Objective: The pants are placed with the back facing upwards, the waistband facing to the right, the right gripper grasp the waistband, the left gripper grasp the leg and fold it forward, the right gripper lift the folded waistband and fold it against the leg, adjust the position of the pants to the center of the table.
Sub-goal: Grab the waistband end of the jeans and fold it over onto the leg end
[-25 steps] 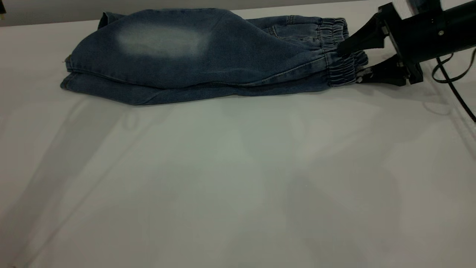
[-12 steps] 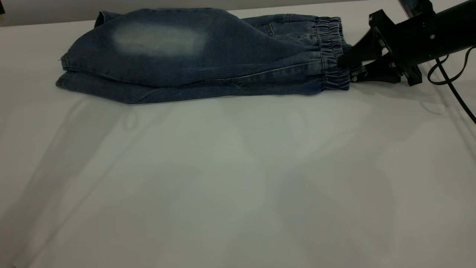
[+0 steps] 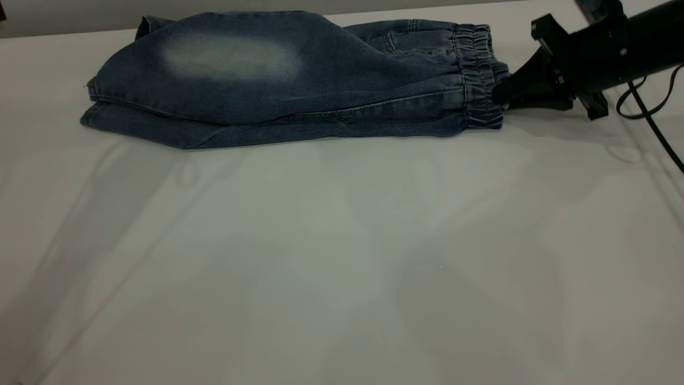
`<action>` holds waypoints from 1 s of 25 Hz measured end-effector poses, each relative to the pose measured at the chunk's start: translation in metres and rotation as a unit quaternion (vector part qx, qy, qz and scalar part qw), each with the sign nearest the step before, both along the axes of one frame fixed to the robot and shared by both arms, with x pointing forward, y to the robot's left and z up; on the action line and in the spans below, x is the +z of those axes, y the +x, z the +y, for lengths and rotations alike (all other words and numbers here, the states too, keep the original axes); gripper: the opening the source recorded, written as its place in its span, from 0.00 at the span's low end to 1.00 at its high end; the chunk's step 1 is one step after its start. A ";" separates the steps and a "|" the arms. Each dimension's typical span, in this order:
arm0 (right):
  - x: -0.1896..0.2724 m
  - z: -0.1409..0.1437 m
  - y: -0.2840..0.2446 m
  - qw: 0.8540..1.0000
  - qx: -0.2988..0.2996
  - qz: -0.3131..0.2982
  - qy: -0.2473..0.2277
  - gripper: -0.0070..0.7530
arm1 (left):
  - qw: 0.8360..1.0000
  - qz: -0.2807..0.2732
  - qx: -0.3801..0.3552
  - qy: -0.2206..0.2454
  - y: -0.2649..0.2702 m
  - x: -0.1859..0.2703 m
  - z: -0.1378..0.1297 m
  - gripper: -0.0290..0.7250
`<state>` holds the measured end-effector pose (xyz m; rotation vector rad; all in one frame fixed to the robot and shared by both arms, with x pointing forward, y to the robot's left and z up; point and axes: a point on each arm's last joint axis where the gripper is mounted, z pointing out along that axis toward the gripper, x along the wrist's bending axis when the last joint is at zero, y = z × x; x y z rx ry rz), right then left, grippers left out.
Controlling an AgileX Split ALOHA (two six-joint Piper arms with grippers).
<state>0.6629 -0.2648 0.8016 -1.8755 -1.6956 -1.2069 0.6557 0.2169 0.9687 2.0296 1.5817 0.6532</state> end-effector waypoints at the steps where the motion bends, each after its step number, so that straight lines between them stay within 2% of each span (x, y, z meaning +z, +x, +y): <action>1: 0.003 0.000 0.001 1.000 0.000 -0.002 0.000 0.05 | 1.000 0.004 0.000 0.001 0.000 -0.002 0.000 0.67; 6: 0.021 0.000 0.002 1.000 0.009 -0.017 -0.003 0.05 | 0.999 0.042 0.002 0.011 0.000 -0.024 0.000 0.67; 13: 0.057 -0.001 0.003 0.999 0.026 -0.042 -0.022 0.05 | 0.999 0.053 0.002 0.008 0.012 -0.045 -0.004 0.67; 16: 0.072 -0.001 0.003 0.998 0.031 -0.055 -0.026 0.05 | 0.997 0.074 0.002 0.009 0.018 -0.058 -0.009 0.67; 25: 0.099 0.001 0.001 0.996 0.040 -0.075 -0.018 0.05 | 0.992 0.122 -0.007 0.024 0.030 -0.105 -0.022 0.67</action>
